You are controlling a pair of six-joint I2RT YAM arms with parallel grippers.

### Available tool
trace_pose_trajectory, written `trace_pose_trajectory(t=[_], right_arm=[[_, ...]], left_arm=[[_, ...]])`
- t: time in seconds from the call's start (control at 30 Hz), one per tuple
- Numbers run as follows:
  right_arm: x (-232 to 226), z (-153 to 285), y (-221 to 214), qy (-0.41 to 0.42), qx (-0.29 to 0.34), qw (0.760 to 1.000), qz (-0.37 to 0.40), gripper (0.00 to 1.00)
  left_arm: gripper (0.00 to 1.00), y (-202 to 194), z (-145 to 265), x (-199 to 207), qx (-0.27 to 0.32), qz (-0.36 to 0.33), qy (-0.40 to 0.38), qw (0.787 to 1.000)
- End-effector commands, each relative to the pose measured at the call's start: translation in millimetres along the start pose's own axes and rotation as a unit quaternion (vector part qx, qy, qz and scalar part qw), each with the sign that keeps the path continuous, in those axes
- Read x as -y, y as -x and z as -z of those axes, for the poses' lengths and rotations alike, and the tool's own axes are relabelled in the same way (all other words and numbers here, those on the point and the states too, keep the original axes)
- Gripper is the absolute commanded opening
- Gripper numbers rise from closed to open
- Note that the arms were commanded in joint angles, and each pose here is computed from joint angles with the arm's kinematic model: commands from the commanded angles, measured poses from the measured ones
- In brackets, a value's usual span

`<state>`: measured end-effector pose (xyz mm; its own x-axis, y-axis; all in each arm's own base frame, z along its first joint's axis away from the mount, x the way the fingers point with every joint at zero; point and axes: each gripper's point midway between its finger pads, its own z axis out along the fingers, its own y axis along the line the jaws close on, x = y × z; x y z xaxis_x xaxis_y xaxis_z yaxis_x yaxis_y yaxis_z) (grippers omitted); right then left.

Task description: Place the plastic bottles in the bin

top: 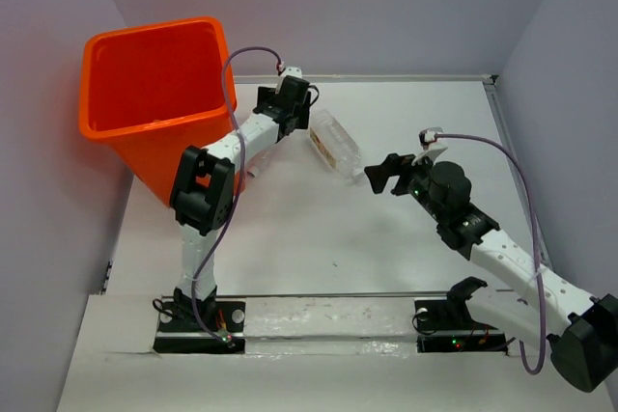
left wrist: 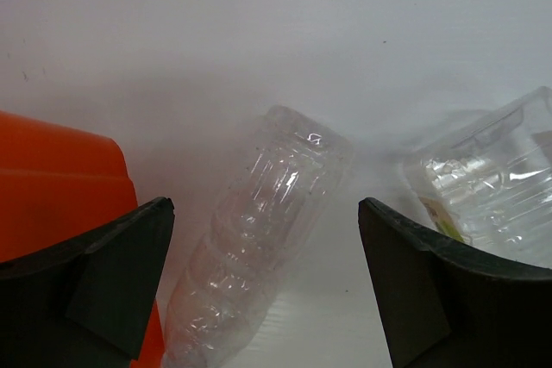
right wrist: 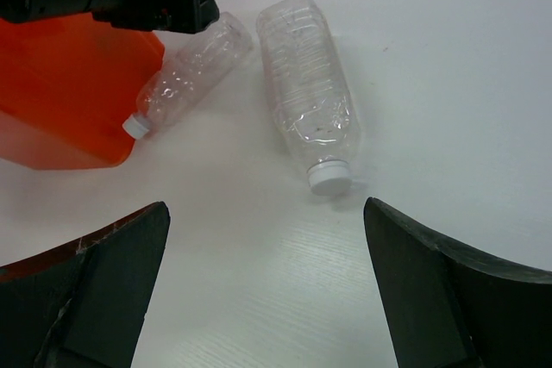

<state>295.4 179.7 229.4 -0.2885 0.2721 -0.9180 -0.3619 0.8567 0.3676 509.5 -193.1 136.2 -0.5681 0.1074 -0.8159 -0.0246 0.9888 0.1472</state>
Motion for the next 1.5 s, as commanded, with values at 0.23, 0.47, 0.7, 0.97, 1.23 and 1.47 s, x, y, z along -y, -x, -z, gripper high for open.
trace_pose_trajectory(t=[0.23,0.47,0.7,0.97,1.23,1.47], right_arm=[[-6,-29,5,0.003,-0.021,1.0,0.013,1.0],[2,-67,2,-0.005,-0.088,0.991,0.101,1.0],[0,-101,14,0.02,-0.136,0.98,0.144,1.0],[11,-162,-10,0.034,-0.229,0.957,0.174,1.0],[2,-198,-14,0.069,-0.255,0.947,0.181,1.0],[7,-215,-44,0.081,-0.291,0.938,0.168,1.0]], left_arm=[[0.99,-32,-29,10,-0.053,-0.04,-0.047,0.997],[0.98,-59,-41,6,-0.082,-0.047,-0.043,0.995],[0.79,-69,-45,3,-0.088,-0.055,-0.042,0.994],[0.32,-14,6,24,-0.042,0.012,-0.137,0.99],[0.32,37,97,37,0.011,0.079,-0.244,0.966],[0.32,82,192,43,0.099,0.113,-0.307,0.94]])
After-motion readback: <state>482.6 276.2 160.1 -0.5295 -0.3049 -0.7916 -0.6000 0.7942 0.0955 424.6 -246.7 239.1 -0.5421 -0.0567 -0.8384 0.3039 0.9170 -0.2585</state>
